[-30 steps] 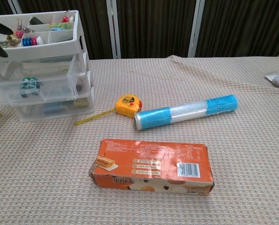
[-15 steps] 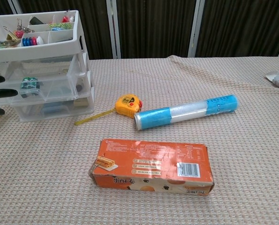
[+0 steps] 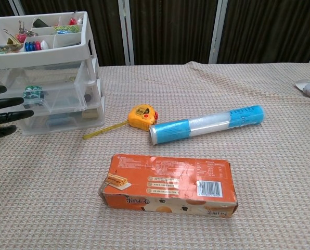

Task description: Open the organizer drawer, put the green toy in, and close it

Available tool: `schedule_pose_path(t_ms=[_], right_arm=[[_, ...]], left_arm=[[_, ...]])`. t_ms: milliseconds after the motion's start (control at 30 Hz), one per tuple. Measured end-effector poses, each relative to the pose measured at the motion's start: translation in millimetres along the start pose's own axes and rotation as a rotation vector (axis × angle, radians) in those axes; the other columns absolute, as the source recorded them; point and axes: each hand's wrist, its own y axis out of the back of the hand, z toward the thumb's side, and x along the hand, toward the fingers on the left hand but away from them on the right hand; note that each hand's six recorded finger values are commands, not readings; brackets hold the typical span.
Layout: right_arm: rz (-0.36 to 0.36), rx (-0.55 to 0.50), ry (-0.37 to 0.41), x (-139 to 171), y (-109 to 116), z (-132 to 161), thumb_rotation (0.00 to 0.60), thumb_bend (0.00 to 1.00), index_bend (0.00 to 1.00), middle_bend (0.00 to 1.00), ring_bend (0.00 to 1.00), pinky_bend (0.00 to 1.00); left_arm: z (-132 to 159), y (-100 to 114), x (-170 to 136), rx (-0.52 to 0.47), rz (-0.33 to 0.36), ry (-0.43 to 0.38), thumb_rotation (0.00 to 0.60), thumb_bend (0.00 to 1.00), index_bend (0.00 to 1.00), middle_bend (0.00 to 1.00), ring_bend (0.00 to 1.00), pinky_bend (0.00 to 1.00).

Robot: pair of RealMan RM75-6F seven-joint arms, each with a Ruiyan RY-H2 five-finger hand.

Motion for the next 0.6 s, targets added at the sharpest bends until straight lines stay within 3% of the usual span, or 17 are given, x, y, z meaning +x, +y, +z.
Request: schedule_pose_path(t_ms=[367,600], right_arm=[[0.006,0.006,0.001,0,-2,1,0.600,0.01,0.10,0.00,0.00,0.02],[0.011,0.009,0.004,0,-4,2,0.600,0.00,0.10,0.00,0.00,0.02]], left_arm=[[2,-8,5,0.038,-0.014,-0.013,0.600,0.92,0.26,0.08,0.08,0.14],[4,4,6,0.058,0.050,-0.017,0.600,0.92,0.26,0.08,0.08,0.14]])
